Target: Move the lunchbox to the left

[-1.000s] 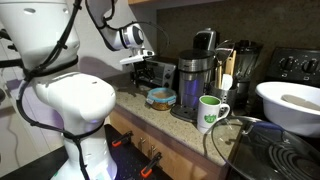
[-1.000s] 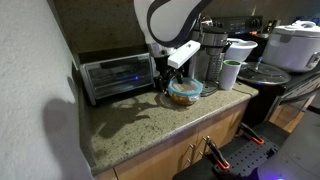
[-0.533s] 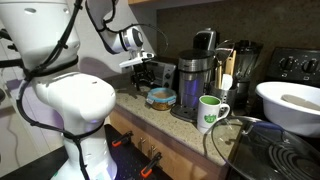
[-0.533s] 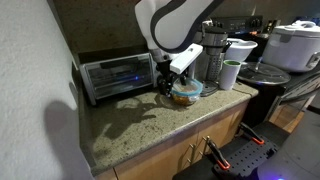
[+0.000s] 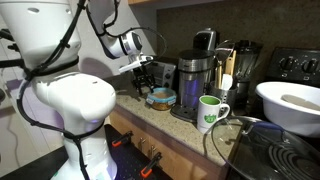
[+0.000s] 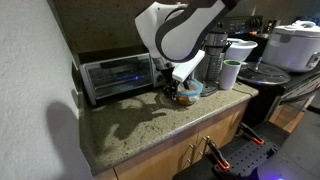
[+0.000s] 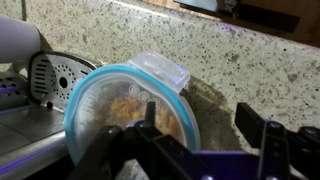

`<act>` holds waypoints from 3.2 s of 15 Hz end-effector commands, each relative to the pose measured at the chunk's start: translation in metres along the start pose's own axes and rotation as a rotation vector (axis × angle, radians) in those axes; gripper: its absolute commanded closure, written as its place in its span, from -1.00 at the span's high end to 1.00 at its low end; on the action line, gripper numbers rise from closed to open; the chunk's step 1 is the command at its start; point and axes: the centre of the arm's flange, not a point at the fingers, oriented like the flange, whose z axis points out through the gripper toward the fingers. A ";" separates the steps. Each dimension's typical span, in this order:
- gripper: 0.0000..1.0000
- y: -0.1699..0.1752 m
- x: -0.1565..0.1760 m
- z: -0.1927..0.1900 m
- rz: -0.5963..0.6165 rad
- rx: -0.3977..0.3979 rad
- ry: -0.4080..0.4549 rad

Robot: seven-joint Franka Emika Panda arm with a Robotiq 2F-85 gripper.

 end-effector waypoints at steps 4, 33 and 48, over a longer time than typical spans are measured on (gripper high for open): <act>-0.46 -0.004 0.000 0.005 0.014 -0.036 0.032; -0.92 -0.066 0.028 -0.070 -0.237 0.368 0.181; 0.12 -0.047 0.011 -0.107 -0.184 0.455 0.192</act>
